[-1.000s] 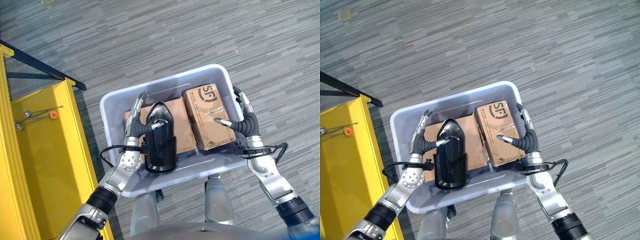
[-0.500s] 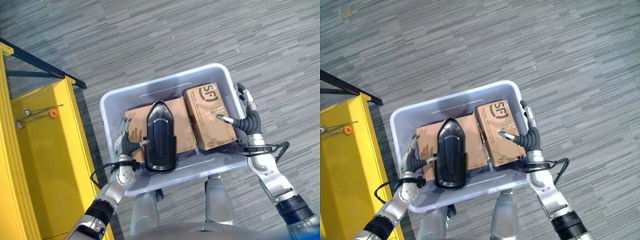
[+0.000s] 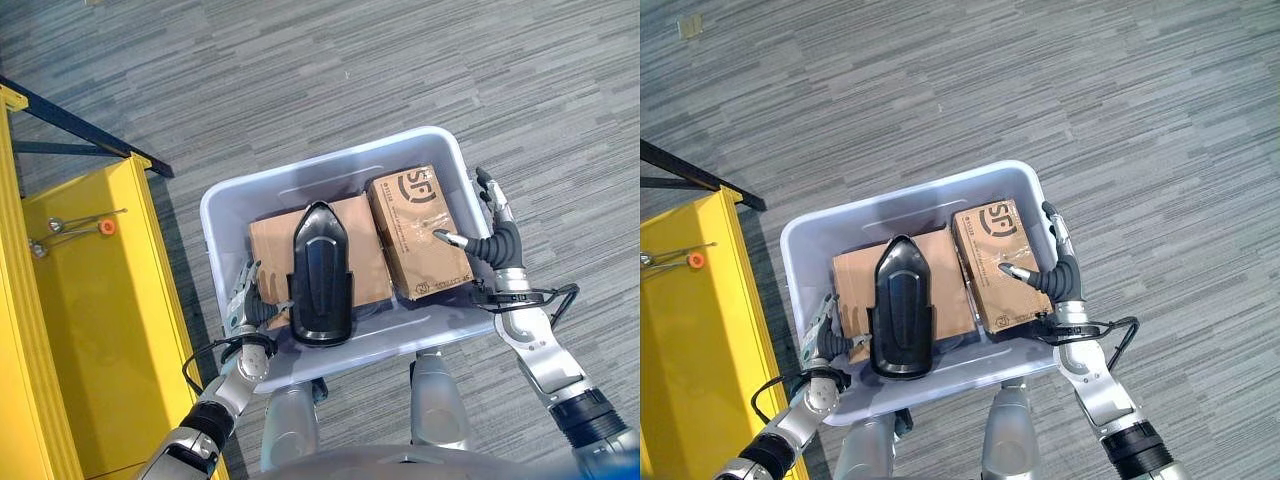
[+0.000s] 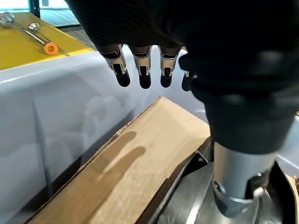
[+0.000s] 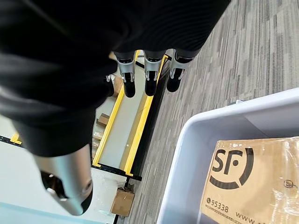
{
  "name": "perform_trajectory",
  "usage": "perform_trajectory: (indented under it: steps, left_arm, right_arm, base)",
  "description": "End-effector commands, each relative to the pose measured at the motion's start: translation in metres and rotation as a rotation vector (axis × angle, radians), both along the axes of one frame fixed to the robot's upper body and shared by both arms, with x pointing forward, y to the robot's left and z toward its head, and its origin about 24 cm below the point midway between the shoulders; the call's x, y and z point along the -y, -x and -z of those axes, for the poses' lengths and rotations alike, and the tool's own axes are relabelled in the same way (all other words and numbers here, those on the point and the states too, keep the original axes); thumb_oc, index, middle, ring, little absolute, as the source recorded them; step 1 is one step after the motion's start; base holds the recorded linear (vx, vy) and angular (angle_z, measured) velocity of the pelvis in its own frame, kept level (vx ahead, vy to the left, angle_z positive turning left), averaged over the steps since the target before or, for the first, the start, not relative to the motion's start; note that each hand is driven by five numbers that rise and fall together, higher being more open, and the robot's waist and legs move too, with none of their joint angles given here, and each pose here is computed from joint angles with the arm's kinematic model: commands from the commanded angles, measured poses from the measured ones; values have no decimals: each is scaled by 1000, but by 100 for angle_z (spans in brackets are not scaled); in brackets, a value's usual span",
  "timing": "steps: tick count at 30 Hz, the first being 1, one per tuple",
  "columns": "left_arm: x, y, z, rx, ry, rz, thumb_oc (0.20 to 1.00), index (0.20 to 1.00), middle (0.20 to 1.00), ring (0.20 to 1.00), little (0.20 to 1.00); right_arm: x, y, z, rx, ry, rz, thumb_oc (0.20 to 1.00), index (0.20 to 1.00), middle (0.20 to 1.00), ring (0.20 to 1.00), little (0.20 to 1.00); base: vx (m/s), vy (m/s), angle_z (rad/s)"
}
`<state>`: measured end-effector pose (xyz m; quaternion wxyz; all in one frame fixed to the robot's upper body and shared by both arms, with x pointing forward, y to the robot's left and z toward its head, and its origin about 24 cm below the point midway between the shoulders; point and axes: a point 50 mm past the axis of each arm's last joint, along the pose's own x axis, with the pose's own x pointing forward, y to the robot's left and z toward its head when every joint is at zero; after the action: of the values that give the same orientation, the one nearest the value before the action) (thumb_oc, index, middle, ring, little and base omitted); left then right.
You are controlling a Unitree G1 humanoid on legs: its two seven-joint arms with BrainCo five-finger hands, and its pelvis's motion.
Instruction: Move parts from the plastic box to the shelf.
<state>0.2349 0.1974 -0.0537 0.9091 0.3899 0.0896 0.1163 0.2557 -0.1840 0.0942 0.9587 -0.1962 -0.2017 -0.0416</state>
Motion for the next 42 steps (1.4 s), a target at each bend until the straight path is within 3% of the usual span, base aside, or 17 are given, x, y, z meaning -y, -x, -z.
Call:
perform_trajectory:
  steps: [1, 9, 28, 38, 39, 40, 42]
  left_arm:
    - [-14, -11, -6, 31, -15, -63, 1000, 1000, 1000, 1000, 1000]
    - [-10, -10, 10, -70, 51, -141, 1000, 1000, 1000, 1000, 1000]
    - [-9, -51, -32, 133, 141, -263, 1000, 1000, 1000, 1000, 1000]
    - [1, -76, -37, 78, 236, -406, 1000, 1000, 1000, 1000, 1000]
    - [4, -78, -37, 71, 252, -409, 529, 529, 529, 529, 529]
    - [6, -79, -36, 63, 247, -399, 200, 200, 200, 200, 200]
    - [12, -82, -40, 74, 228, -368, 200, 200, 200, 200, 200]
  right_arm:
    - [-3, 1, -25, 140, -39, -13, 1000, 1000, 1000, 1000, 1000]
    - [-5, 2, -23, 123, -43, -31, 1000, 1000, 1000, 1000, 1000]
    - [-15, -5, -49, 238, -40, -38, 1000, 1000, 1000, 1000, 1000]
    - [-29, -9, -57, 265, -61, -78, 1000, 1000, 1000, 1000, 1000]
    - [-31, -9, -58, 267, -62, -87, 1000, 1000, 1000, 1000, 1000]
    - [-31, -8, -58, 267, -65, -93, 1000, 1000, 1000, 1000, 1000]
    - [-32, -7, -59, 270, -67, -102, 1000, 1000, 1000, 1000, 1000]
  base:
    - [0, 0, 0]
    - [1, -2, -2]
    - [-52, -13, 1]
    - [25, -20, -5]
    - [25, 0, -20]
    - [20, 2, -25]
    - [9, 8, -13]
